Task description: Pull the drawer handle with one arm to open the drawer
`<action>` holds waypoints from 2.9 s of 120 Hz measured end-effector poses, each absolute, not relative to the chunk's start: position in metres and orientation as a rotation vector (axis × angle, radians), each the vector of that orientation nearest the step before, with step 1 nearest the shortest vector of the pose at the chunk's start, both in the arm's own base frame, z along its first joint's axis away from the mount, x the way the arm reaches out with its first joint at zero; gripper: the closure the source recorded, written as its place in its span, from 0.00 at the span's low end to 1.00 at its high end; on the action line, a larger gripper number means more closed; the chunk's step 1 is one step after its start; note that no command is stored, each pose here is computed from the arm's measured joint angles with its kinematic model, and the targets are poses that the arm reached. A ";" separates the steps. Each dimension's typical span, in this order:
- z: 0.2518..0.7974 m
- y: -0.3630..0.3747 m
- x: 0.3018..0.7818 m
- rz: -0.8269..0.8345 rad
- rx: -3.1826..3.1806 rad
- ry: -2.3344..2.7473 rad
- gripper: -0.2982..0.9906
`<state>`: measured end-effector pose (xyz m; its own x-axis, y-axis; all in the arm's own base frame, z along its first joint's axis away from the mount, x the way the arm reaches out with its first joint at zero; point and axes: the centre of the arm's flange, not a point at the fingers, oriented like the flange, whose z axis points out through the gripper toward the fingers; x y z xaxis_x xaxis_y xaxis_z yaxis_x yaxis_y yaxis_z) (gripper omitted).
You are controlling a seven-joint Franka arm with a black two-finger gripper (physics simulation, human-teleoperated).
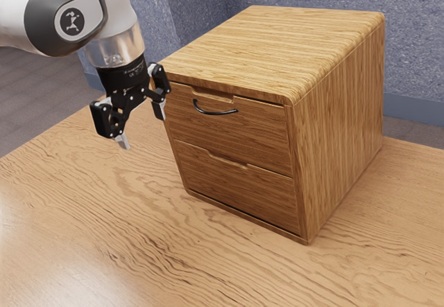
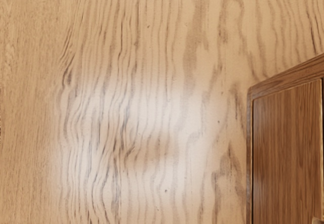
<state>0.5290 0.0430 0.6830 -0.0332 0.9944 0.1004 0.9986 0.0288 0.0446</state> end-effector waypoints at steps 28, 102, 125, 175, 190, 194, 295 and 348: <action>0.700 0.041 0.523 -0.205 -2.133 -2.266 0.23; 0.797 0.028 0.523 -0.809 -2.259 -2.454 0.23; 0.772 -0.023 0.482 -0.882 -2.384 -2.404 0.26; 0.707 -0.013 0.496 -0.873 -2.381 -2.460 0.33; 0.698 -0.012 0.505 -0.858 -2.390 -2.462 0.35; 0.695 -0.012 0.508 -0.853 -2.393 -2.461 0.36; 0.669 -0.022 0.510 -0.749 -2.448 -2.449 0.44; 0.662 -0.015 0.514 -0.717 -2.432 -2.480 0.46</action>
